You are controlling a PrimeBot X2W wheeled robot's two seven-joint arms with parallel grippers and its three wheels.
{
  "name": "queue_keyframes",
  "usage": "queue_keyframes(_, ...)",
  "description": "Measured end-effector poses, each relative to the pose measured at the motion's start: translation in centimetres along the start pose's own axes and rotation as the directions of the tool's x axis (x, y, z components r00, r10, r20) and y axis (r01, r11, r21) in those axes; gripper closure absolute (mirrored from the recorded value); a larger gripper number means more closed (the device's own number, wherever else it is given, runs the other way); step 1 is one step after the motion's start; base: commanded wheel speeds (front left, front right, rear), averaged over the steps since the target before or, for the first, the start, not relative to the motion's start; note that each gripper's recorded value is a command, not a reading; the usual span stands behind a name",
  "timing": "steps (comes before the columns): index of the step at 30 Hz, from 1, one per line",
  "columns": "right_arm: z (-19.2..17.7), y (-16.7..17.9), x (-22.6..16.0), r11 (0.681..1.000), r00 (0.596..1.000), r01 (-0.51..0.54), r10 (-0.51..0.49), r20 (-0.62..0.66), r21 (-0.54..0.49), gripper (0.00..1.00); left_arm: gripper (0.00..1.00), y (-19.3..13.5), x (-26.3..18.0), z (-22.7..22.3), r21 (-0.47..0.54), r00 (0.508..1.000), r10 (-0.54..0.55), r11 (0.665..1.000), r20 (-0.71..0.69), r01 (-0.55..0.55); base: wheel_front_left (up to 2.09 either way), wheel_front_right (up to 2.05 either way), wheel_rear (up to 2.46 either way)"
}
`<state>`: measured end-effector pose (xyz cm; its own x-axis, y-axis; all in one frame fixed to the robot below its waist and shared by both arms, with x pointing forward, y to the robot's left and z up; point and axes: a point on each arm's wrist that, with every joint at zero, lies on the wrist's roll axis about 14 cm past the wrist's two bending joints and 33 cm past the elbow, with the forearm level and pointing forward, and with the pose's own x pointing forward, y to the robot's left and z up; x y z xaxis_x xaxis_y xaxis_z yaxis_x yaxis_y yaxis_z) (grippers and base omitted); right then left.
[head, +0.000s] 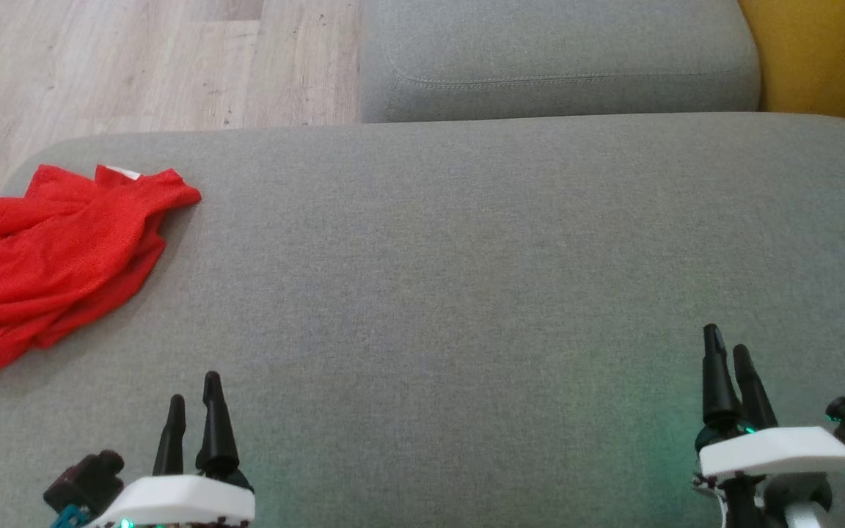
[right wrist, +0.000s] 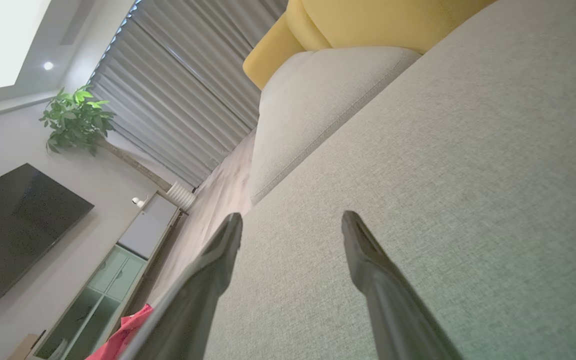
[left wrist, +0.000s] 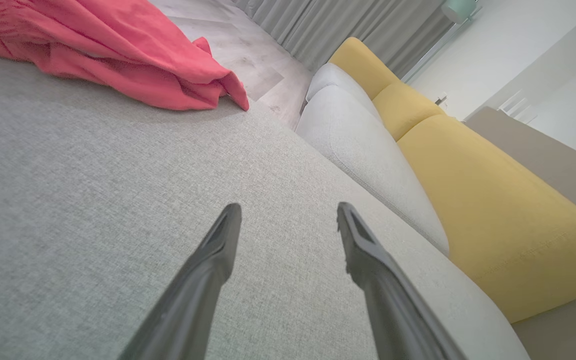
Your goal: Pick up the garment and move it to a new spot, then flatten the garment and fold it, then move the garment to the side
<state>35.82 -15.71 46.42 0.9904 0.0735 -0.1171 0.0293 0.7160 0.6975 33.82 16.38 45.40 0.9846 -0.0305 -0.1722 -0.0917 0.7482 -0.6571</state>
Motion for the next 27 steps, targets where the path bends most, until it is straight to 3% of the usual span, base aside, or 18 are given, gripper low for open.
queue_keyframes(18, -0.9, 1.2, -0.3, 0.977, 0.999, -0.053, 0.051, -0.016, -0.208, 0.00, 0.00, 0.0, -0.7, -1.1, 0.195, 1.000, 0.000, 0.981, -0.007, 0.001, 0.00, 0.00, 0.00)
queue_keyframes(27, -1.3, 2.1, -0.4, 0.944, 0.996, -0.092, 0.089, -0.024, -0.316, 0.00, 0.00, -0.3, -1.0, -1.3, 0.299, 1.000, -0.018, 0.954, -0.001, 0.018, 0.00, 0.00, 0.00)
